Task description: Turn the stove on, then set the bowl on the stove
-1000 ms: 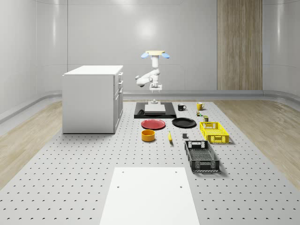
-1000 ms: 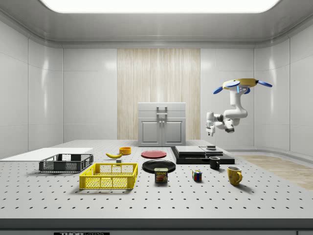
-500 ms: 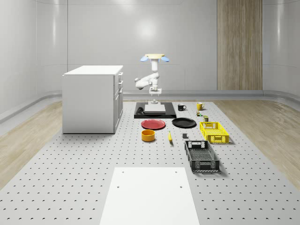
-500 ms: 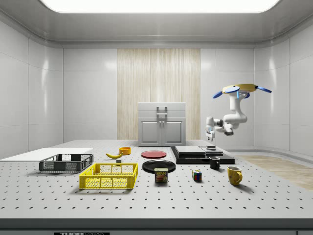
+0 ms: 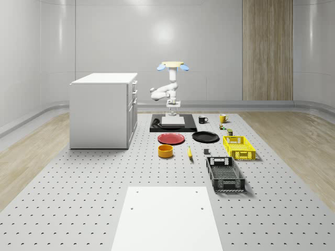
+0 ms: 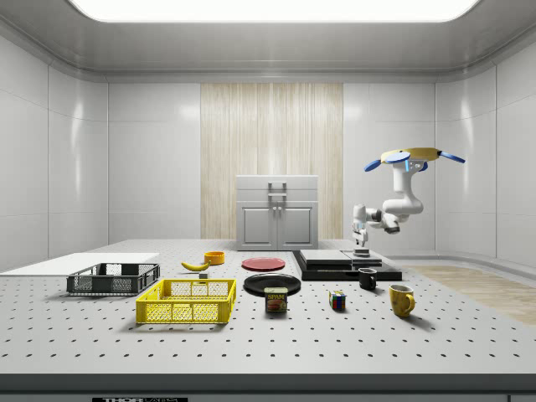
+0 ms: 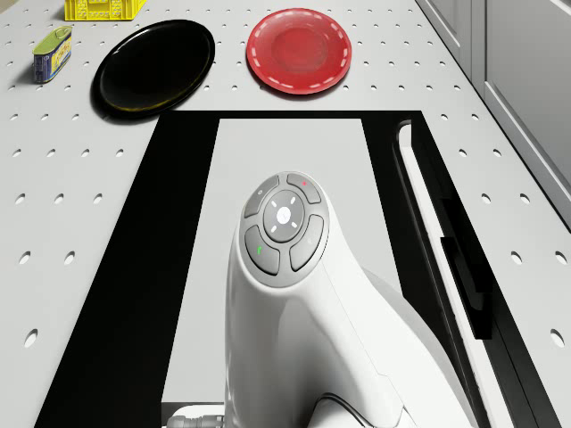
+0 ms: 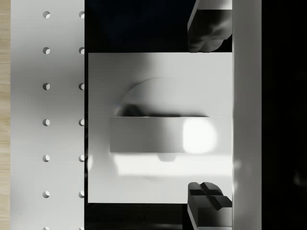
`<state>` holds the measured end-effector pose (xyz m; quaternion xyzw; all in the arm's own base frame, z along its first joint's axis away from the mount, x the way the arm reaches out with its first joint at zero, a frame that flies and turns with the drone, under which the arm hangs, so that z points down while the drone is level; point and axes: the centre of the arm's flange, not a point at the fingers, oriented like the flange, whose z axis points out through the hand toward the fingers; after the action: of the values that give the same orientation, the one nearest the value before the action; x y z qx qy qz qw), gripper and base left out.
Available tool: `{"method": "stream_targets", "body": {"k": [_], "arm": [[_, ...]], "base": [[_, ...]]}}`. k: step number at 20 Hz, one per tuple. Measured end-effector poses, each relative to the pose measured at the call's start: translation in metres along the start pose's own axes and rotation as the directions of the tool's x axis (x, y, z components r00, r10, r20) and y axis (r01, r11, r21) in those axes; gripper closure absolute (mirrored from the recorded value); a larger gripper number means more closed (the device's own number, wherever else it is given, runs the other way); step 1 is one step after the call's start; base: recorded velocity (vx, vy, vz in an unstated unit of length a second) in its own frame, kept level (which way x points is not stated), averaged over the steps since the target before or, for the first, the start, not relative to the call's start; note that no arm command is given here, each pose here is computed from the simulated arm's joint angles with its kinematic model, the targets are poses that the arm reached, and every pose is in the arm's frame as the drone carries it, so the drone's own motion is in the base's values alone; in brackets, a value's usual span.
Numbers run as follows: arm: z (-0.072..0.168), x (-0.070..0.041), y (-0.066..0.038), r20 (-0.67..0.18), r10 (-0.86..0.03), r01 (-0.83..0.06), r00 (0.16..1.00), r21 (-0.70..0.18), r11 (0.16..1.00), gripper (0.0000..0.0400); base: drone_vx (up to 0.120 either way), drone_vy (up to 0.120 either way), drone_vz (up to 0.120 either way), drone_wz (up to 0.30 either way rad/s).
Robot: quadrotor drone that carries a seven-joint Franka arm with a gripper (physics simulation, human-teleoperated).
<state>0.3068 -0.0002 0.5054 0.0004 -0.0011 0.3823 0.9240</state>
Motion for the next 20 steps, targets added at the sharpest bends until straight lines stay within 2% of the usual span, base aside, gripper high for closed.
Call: {"method": "stream_targets", "body": {"k": [11,20], "arm": [[0.028,0.0,0.0,0.0,0.0,0.0,1.0,0.0,1.0,0.0],[0.034,0.004,-0.004,0.0,0.0,0.0,1.0,0.0,1.0,0.0]], "base": [[0.0,0.0,0.0,0.0],[0.0,0.0,0.0,0.0]]}}
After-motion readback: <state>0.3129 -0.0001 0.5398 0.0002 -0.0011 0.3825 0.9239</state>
